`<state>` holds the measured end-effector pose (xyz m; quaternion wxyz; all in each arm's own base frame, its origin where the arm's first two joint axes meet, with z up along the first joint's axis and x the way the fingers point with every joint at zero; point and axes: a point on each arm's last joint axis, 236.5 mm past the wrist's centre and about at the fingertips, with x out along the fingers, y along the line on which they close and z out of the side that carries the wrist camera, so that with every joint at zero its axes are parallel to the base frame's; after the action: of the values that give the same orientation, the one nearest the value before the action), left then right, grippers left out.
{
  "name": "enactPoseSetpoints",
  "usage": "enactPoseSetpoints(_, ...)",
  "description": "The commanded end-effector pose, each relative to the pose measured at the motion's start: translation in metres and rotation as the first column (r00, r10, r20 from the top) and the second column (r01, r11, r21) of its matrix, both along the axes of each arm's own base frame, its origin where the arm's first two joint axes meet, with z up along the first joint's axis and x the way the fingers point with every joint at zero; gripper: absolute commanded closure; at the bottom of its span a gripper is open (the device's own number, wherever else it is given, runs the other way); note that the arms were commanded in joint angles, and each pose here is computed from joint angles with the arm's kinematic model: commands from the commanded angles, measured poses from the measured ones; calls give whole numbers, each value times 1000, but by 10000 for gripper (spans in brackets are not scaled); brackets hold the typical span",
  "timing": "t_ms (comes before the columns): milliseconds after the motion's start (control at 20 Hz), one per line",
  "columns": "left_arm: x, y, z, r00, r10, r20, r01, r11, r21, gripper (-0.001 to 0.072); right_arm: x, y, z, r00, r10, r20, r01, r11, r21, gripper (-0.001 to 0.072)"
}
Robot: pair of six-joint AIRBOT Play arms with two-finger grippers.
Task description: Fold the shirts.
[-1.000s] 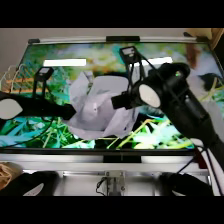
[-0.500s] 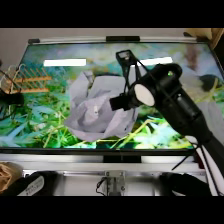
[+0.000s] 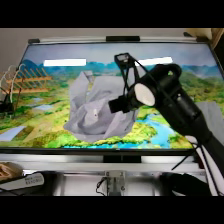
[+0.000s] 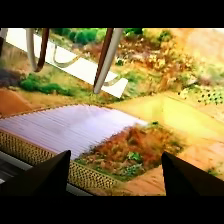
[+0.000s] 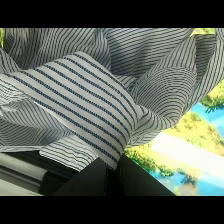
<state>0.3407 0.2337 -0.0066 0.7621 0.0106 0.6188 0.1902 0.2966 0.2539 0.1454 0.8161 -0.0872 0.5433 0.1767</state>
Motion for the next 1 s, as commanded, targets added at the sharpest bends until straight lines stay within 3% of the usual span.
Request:
enactPoseSetpoints(0,10,16,-23,998,-45,-37,45,999,4,-3,-1,0,-1,1000,1,-7,-1,1000,0,636)
enactPoseSetpoints(100,22,24,-22,999,-48,4,48,998,27,54,-1,0,-1,1000,1,-7,-1,1000,-1,636)
enactPoseSetpoints(450,26,42,-41,990,-132,-54,132,991,0,55,-2,-1,-1,1000,1,-11,-1,1000,-5,636)
enactPoseSetpoints(550,28,42,-51,985,-156,-70,156,988,-12,98,0,-4,-1,1000,-5,0,5,1000,-15,636)
enactPoseSetpoints(850,27,42,-82,979,-174,-111,170,985,-44,113,4,-8,0,1000,-12,17,13,999,-31,636)
enactPoseSetpoints(900,27,43,-85,977,-181,-115,177,983,-45,180,4,-8,0,1000,-12,16,13,999,-30,636)
enactPoseSetpoints(950,28,43,-89,976,-182,-115,178,983,-45,194,4,-8,0,1000,-13,15,13,999,-29,636)
